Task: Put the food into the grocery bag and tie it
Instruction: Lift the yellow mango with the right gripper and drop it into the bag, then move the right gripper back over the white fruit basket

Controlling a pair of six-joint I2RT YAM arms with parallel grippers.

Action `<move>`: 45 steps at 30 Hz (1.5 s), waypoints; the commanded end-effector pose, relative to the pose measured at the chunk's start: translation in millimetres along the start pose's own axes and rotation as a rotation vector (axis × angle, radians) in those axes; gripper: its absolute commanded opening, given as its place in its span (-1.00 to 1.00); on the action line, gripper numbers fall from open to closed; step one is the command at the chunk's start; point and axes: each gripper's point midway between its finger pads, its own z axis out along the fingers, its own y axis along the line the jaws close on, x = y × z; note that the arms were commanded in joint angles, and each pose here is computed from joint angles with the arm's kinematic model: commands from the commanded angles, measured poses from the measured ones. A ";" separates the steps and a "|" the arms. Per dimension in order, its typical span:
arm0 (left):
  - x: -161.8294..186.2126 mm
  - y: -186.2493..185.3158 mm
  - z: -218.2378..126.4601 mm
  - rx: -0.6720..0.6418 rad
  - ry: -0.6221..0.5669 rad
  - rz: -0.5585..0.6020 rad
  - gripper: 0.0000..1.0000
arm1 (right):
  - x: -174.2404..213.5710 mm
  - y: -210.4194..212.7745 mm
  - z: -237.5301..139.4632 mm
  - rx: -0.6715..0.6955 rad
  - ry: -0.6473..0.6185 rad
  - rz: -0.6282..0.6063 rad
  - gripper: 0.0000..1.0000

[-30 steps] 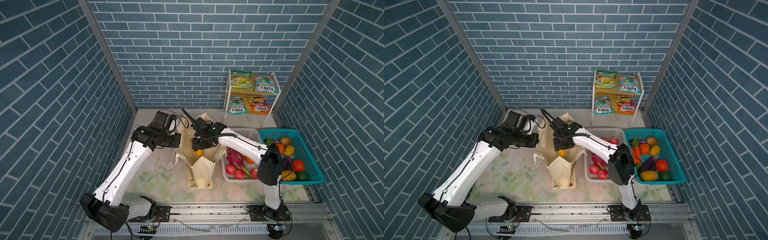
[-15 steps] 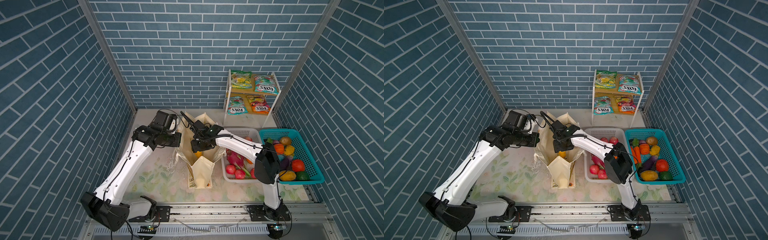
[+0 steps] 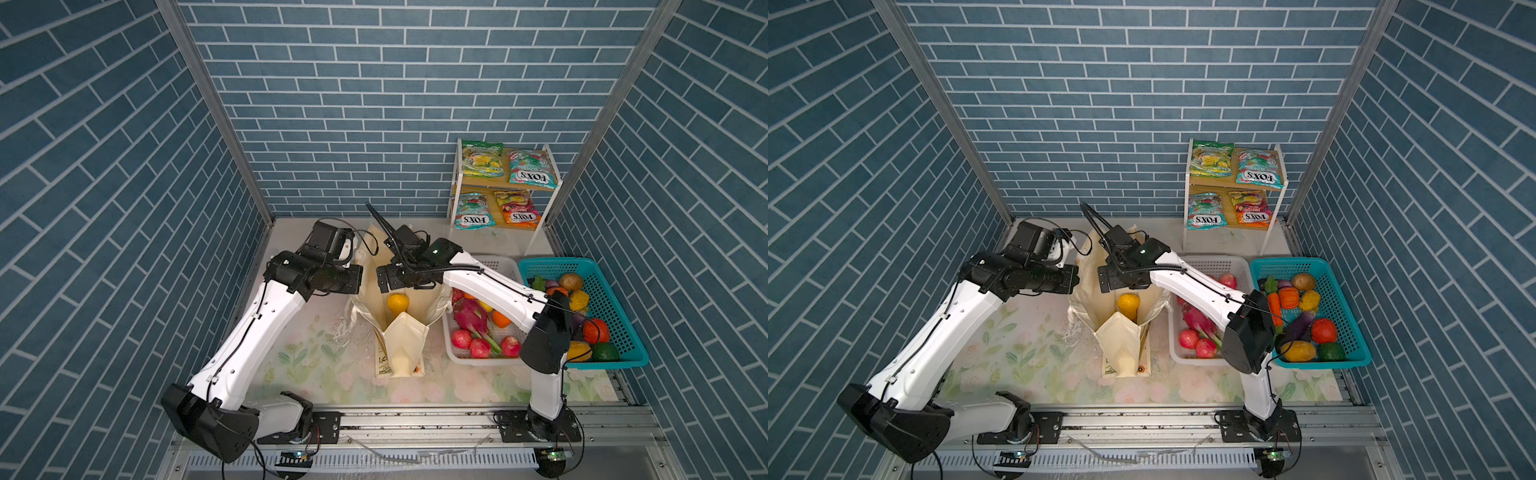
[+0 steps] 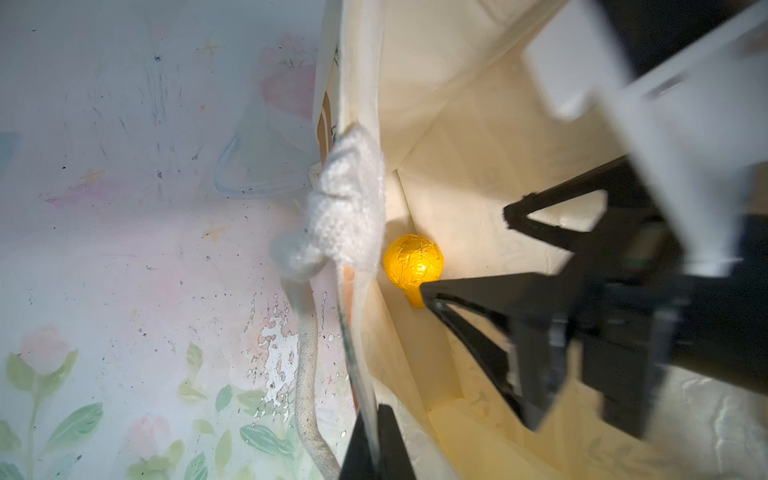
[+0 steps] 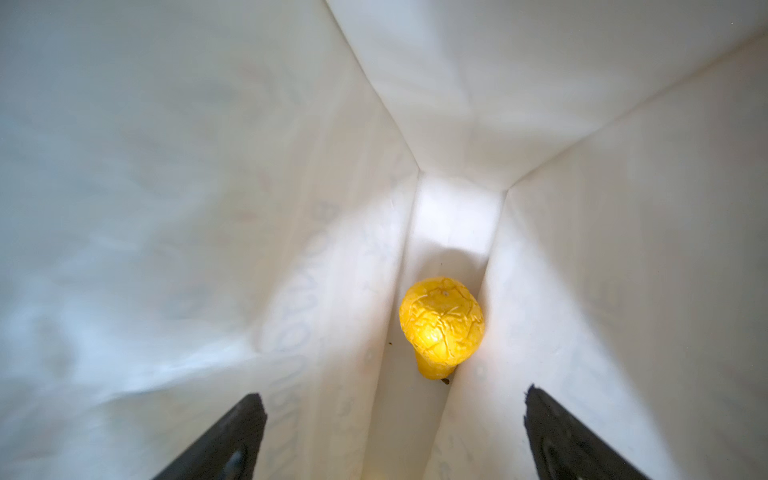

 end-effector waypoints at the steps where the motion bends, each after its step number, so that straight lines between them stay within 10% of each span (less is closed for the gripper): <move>1: -2.0 -1.0 -2.7 0.003 -0.024 0.001 -1.00 | -35.2 1.9 -86.1 -0.026 -0.174 -0.006 0.96; 14: 3.7 2.4 -4.3 -0.009 -0.020 -0.011 -1.00 | -35.1 -85.0 -217.9 0.117 -0.420 0.110 0.84; 27: 7.8 2.4 -8.1 -0.010 -0.003 -0.005 -1.00 | 112.7 -205.6 -157.9 0.287 -0.141 0.374 0.82; 45: 10.4 3.1 -12.2 -0.012 -0.011 -0.012 -1.00 | 146.8 -205.2 -94.4 0.229 0.111 -0.175 0.79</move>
